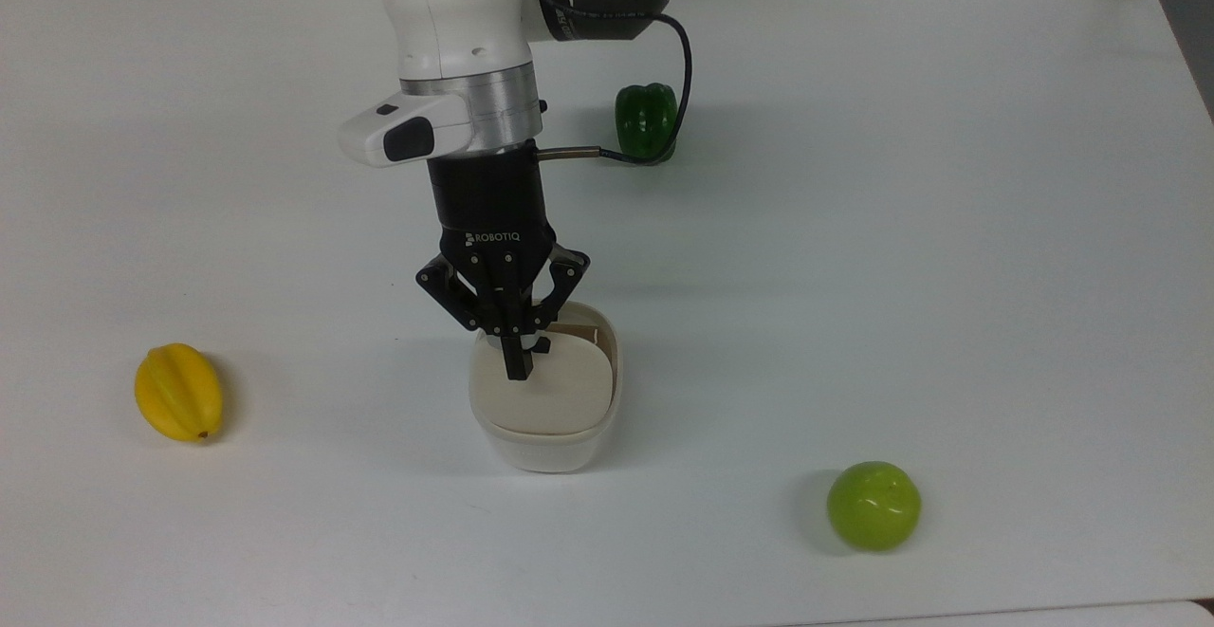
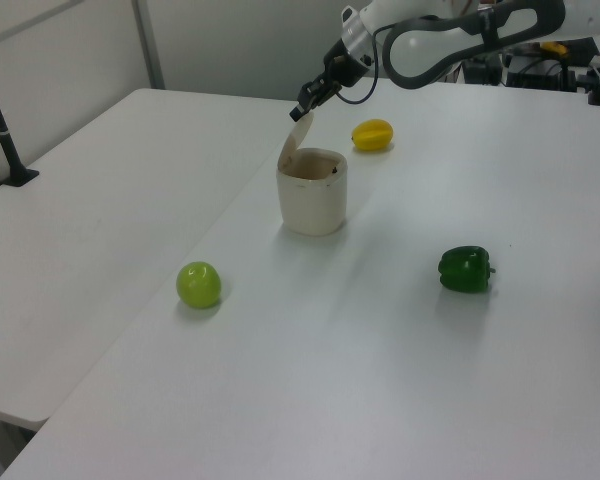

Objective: Close garbage bin
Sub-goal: 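Push the raised lid down with the gripper fingertips onto the bin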

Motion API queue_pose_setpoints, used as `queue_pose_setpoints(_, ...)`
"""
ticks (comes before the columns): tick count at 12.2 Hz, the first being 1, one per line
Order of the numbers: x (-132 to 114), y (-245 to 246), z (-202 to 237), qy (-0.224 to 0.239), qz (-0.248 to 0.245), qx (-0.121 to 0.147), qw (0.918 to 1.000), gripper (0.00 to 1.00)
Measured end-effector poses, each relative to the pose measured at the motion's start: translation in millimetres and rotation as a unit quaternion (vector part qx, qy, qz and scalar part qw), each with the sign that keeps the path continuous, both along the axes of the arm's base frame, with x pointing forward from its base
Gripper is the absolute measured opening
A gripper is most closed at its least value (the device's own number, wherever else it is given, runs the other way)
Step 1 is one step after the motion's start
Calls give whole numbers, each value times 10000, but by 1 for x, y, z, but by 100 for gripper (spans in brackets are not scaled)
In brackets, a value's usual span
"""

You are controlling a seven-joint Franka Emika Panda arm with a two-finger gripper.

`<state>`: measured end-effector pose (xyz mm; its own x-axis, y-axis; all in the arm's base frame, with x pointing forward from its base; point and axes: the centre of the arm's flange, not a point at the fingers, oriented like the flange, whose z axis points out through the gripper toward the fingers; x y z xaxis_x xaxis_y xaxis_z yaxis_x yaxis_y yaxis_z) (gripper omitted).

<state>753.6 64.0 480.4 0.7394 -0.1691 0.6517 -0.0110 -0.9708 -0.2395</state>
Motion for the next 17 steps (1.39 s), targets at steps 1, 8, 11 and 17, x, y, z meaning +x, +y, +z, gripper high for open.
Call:
queue_pose_setpoints(1,-1,0,0,96,20,-1,10000,1)
queue_pose_setpoints(8,-13,-2,-4,1093,237,4,9937,1)
queue_pose_setpoints(11,-16,-1,-17,1346,279,-1,9905,1)
queue_pose_setpoints(17,-22,0,-43,1728,411,-65,9841,1)
